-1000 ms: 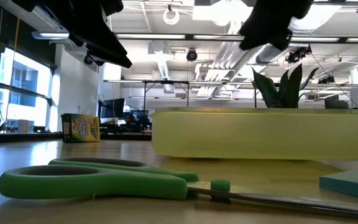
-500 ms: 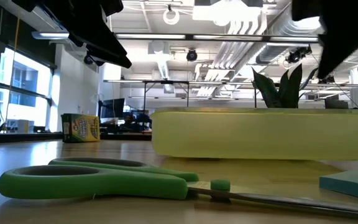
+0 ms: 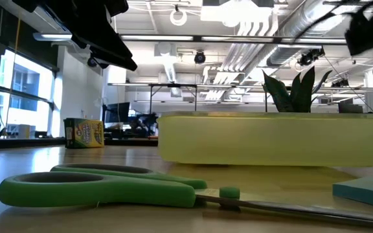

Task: Pack school essentials
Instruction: Put the orange pen into the yellow supply box

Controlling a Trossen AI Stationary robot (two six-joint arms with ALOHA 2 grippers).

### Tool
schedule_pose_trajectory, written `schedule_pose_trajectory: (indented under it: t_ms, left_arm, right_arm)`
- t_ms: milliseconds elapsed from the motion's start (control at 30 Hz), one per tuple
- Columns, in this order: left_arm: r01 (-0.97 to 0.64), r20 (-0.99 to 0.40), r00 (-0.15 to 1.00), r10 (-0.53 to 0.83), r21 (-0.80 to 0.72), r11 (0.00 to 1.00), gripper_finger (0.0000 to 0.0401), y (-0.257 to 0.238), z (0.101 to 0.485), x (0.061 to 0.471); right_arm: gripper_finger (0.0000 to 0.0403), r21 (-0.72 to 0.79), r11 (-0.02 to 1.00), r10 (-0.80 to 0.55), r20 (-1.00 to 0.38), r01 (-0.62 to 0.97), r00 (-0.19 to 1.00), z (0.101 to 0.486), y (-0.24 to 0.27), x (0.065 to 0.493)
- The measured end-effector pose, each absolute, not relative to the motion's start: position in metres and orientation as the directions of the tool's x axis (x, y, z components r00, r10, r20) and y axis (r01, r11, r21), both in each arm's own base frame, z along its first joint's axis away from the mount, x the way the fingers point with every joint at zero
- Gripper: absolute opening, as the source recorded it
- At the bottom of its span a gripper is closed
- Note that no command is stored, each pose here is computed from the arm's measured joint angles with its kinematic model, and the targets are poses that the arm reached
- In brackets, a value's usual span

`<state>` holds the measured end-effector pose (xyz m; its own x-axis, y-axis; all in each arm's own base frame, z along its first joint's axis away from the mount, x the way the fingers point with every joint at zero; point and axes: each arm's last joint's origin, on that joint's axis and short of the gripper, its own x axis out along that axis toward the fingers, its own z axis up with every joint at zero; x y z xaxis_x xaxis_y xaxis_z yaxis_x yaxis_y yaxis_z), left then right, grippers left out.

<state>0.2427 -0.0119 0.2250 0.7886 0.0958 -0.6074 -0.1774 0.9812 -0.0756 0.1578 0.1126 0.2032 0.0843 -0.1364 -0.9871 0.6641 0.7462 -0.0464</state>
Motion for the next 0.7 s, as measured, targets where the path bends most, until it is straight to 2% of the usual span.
schedule_pose_trajectory:
  t_ms: [233,700]
  left_arm:
    - [-0.177,-0.607,0.789,0.095,-0.076,0.981,0.0175,-0.012,0.225,0.243]
    - [-0.177,-0.607,0.789,0.096,-0.075,0.981,0.0175,-0.012,0.225,0.243]
  right_arm:
    - [0.0135,0.011,0.722,0.016,-1.0,0.692,-0.001,0.169,0.114,0.146]
    - [0.0135,0.059,0.68,0.064,-0.998,0.731,0.021,0.141,0.11,0.138]
